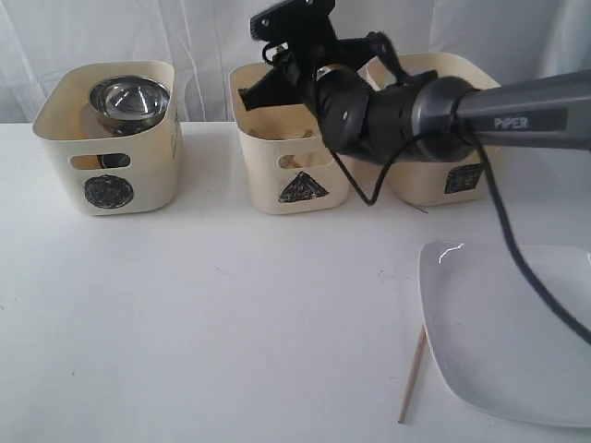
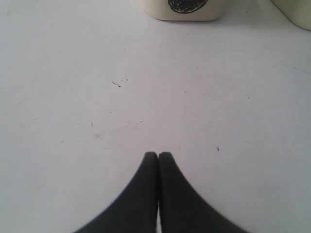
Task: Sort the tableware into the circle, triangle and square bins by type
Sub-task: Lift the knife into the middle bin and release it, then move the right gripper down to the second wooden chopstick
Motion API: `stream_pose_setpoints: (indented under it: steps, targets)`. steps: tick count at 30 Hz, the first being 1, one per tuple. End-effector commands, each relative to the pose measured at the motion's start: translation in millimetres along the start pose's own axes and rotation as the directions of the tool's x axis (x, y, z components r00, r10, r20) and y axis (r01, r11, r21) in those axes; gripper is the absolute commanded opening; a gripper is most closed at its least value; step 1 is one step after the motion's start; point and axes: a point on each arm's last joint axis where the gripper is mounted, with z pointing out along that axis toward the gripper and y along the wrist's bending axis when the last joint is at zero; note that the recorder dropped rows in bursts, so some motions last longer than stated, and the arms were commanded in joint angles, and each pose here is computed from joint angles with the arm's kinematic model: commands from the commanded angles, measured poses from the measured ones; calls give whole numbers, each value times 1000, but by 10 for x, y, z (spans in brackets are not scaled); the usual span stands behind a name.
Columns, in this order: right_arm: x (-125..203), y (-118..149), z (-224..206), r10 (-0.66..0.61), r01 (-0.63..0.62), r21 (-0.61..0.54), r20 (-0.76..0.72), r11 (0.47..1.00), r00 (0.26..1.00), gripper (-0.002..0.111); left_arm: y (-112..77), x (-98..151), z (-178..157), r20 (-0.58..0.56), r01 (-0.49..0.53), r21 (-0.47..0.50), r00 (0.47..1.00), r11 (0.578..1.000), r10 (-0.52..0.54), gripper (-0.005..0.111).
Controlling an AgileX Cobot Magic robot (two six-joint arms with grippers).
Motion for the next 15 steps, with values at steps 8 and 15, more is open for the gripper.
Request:
stream_pose_setpoints:
  steps: [8,15]
  targets:
    - [-134,-547,-728,22,-78,-189,-281,979,959,20,-11,32,-1,-23,1,15,1000,1000,0,0]
    - [423,-713,-1378,247,-391,-146,-567,909,786,0,-11,32,-1,-23,1,15,1000,1000,0,0]
